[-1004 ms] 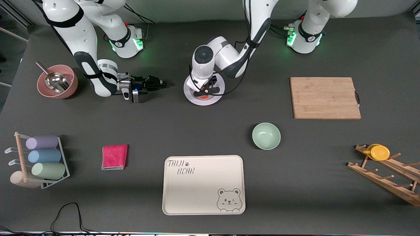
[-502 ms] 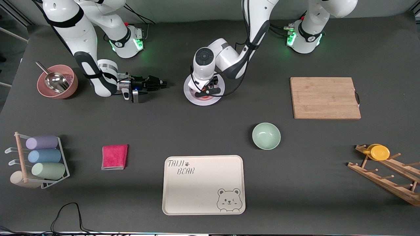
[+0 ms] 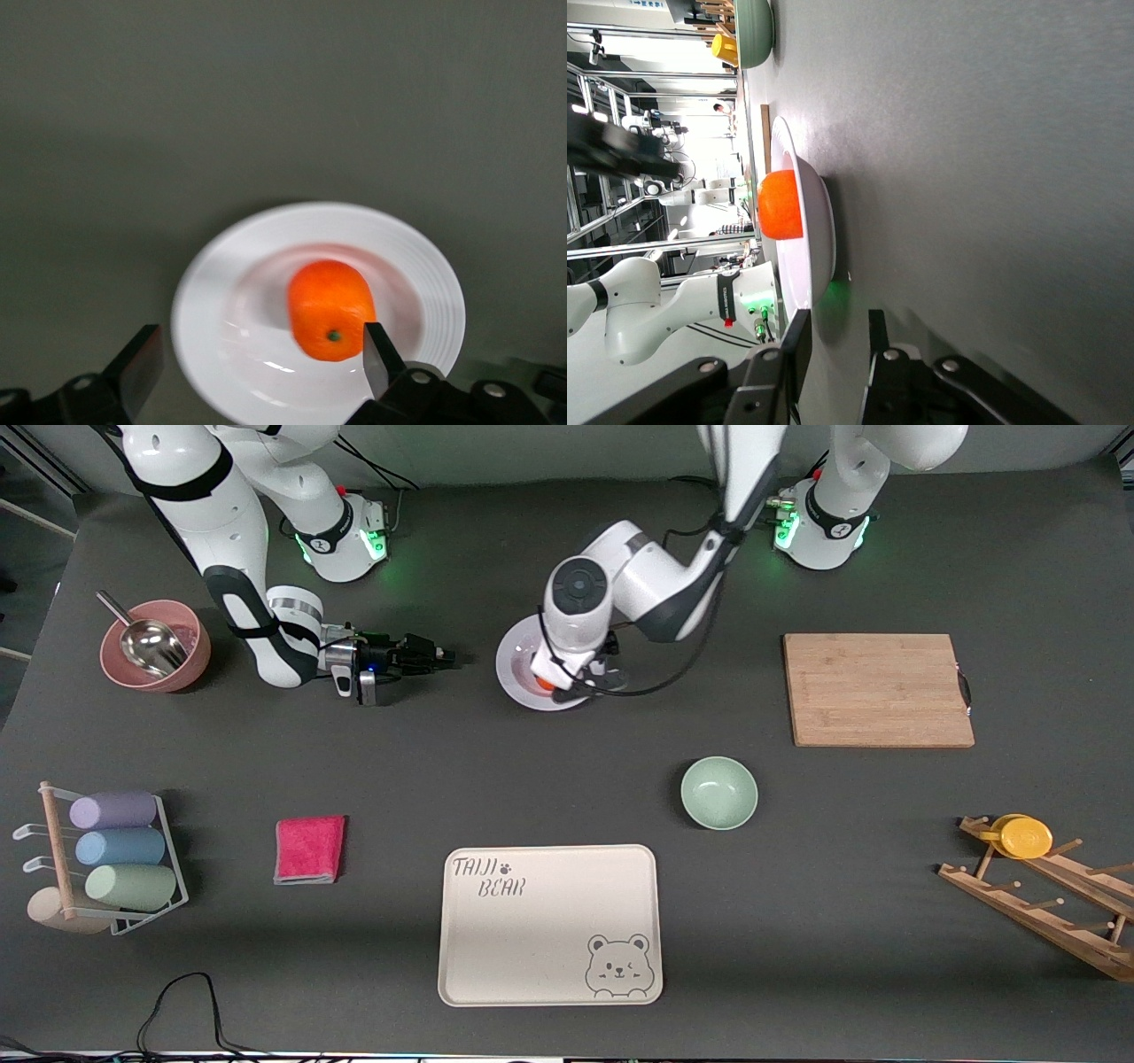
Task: Place orange and plate with both arms
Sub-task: 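Lower the orange onto the plate and open the left gripper, then grip the plate rim with the right gripper while the left gripper withdraws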
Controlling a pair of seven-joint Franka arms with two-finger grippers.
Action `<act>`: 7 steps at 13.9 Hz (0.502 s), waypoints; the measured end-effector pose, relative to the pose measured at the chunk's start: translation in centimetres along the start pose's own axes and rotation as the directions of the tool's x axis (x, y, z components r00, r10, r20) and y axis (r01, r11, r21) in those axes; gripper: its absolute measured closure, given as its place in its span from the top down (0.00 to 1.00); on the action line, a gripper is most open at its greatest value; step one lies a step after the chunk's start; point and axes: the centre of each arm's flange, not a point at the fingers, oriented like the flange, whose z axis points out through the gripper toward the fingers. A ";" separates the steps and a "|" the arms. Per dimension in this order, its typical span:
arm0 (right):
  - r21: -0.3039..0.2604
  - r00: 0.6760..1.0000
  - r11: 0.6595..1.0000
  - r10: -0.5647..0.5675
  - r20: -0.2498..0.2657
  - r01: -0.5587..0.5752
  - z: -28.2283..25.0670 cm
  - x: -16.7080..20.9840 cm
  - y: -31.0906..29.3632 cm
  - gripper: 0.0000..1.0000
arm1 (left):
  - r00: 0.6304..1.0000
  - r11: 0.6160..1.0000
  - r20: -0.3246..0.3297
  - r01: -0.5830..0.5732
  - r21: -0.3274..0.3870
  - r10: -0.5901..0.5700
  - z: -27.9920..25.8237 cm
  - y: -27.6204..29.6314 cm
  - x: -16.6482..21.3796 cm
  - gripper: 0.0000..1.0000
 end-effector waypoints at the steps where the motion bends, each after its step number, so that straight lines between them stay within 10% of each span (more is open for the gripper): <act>1: 0.002 1.000 1.000 -0.001 -0.006 0.001 0.7 0.1 -0.2 0.33 | 1.000 1.000 0.006 -0.014 0.003 0.014 -3.1 -2.2 2.3 1.00; 7: 0.019 0.999 1.000 -0.022 -0.047 0.023 6.0 0.9 -2.0 0.33 | 0.997 0.995 -0.005 -0.077 0.057 0.078 -15.3 -17.6 13.6 1.00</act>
